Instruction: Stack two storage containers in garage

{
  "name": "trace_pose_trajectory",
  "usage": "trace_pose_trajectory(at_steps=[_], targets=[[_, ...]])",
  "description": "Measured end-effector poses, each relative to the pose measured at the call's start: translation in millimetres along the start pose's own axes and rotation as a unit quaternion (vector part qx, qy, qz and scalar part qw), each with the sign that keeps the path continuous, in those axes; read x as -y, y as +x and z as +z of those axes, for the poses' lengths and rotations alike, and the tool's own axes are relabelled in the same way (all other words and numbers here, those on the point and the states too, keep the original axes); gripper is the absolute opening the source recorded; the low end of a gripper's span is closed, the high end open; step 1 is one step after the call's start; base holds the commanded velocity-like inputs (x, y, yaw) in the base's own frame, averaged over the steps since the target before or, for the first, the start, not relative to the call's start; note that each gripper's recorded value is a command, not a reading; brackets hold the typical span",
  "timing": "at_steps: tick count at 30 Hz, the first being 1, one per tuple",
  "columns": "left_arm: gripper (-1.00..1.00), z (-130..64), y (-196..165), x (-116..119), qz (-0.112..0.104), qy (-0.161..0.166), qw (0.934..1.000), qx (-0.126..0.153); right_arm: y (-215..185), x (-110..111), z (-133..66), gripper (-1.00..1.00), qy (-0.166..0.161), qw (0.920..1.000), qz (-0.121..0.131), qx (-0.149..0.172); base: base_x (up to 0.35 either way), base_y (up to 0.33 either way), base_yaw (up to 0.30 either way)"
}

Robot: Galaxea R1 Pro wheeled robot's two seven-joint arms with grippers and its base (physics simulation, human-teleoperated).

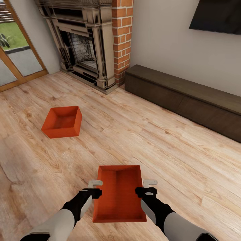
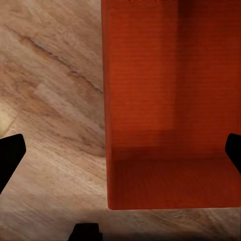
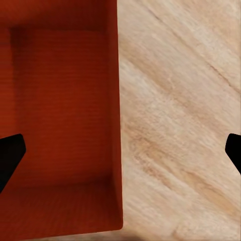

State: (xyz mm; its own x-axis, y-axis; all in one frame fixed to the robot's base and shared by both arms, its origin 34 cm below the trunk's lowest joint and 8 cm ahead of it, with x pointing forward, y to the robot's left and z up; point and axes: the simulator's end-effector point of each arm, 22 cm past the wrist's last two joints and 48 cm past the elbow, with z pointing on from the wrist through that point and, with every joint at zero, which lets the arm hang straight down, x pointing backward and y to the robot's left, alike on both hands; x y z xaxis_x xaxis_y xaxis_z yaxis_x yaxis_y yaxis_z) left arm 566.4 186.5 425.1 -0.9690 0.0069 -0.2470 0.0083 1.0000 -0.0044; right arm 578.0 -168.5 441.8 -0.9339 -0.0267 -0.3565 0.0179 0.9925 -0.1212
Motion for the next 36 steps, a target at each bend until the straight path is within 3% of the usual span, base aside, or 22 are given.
trace_pose_trajectory(at_steps=[10, 15, 26, 36], targets=[[1.0, 0.3, 1, -2, 0.002, 0.0, 1.0, 0.0, 0, -7, -1.6, 1.0, -0.005, 1.0, 0.002, 0.001, 0.0, 0.0, 0.0], [1.0, 0.7, 4, -2, 0.0, 0.0, 1.0, -0.004, 22, 4, 2.4, 1.0, 0.006, 0.9998, -0.008, -0.018, 0.0, 0.0, 0.0], [1.0, 3.8, 47, 0, 0.003, 0.003, 0.999, -0.045, 45, 13, 5.8, 1.0, 0.008, 0.9995, -0.017, -0.025, 0.0, 0.0, 0.0], [1.0, 5.0, 48, 1, 0.001, 0.004, 0.9995, -0.031, 46, 11, 5.3, 1.0, 0.007, 0.9995, -0.019, -0.025, 0.0, 0.0, 0.0]])
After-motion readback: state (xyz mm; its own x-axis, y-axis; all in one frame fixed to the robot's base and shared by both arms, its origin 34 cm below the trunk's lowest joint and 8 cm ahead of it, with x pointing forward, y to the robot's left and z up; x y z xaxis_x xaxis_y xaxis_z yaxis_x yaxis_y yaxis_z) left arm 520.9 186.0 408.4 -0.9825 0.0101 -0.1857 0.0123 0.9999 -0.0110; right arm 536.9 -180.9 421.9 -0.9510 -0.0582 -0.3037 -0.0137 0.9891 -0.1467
